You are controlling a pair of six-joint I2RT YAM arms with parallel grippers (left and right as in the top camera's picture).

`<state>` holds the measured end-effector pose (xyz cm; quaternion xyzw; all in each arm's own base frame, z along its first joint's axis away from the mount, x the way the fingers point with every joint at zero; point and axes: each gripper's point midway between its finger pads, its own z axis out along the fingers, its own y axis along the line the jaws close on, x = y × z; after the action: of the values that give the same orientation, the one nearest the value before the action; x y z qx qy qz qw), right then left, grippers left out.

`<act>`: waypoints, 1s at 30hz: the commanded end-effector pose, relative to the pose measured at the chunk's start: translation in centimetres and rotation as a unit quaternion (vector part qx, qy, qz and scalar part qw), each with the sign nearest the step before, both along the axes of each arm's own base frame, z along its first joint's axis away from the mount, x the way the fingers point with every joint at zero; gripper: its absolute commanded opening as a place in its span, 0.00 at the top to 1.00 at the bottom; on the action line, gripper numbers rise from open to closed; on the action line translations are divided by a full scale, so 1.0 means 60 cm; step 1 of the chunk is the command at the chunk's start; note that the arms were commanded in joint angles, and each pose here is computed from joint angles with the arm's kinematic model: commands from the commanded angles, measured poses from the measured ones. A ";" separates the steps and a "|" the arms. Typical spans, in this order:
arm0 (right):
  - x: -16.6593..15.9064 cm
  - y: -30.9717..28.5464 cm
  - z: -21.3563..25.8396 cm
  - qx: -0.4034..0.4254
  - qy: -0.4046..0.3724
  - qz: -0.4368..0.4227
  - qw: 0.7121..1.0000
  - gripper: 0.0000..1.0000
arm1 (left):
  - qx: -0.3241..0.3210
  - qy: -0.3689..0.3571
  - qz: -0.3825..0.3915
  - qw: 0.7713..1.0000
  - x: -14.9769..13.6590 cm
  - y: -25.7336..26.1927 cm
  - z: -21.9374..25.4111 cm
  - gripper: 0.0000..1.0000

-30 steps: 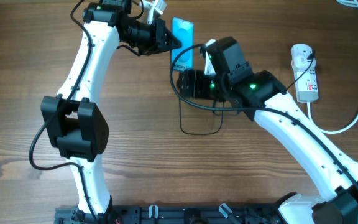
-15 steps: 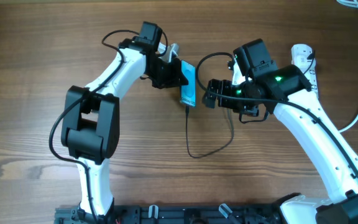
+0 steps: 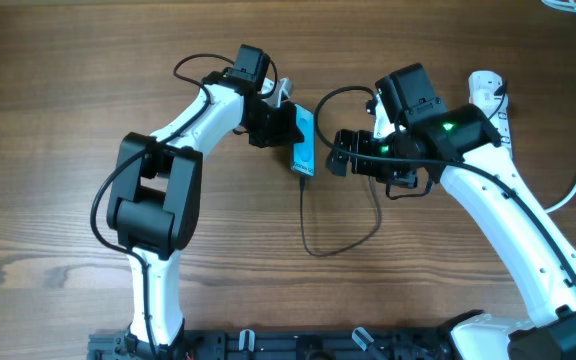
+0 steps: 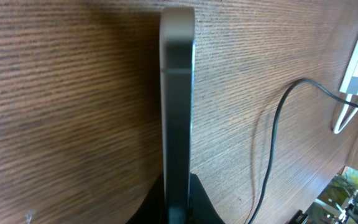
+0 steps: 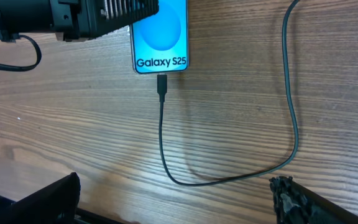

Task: Plug charger to phone and switch on socket

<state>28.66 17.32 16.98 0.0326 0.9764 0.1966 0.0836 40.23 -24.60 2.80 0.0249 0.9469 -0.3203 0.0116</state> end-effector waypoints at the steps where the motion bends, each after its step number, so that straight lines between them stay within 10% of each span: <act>1: -0.004 0.000 0.011 0.002 -0.009 0.009 1.000 0.00 | 0.013 0.003 0.002 1.000 0.005 0.002 -0.032 0.92; 13: -0.014 -0.033 -0.003 -0.051 0.003 -0.006 0.999 0.00 | 0.090 0.014 0.016 0.996 -0.005 0.043 -0.057 0.59; 22: -0.009 -0.088 -0.012 -0.115 0.003 -0.039 0.993 0.00 | 0.134 0.062 0.026 0.989 -0.033 0.095 -0.055 0.00; 30: 0.042 -0.307 0.072 -0.115 0.002 -0.249 0.962 0.00 | 0.248 -0.094 0.084 0.960 0.002 0.214 0.168 0.00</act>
<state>29.59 2.57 17.97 0.2267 0.9686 0.0652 0.0781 38.16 -13.03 4.75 -0.0369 0.9953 -0.0892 -0.0073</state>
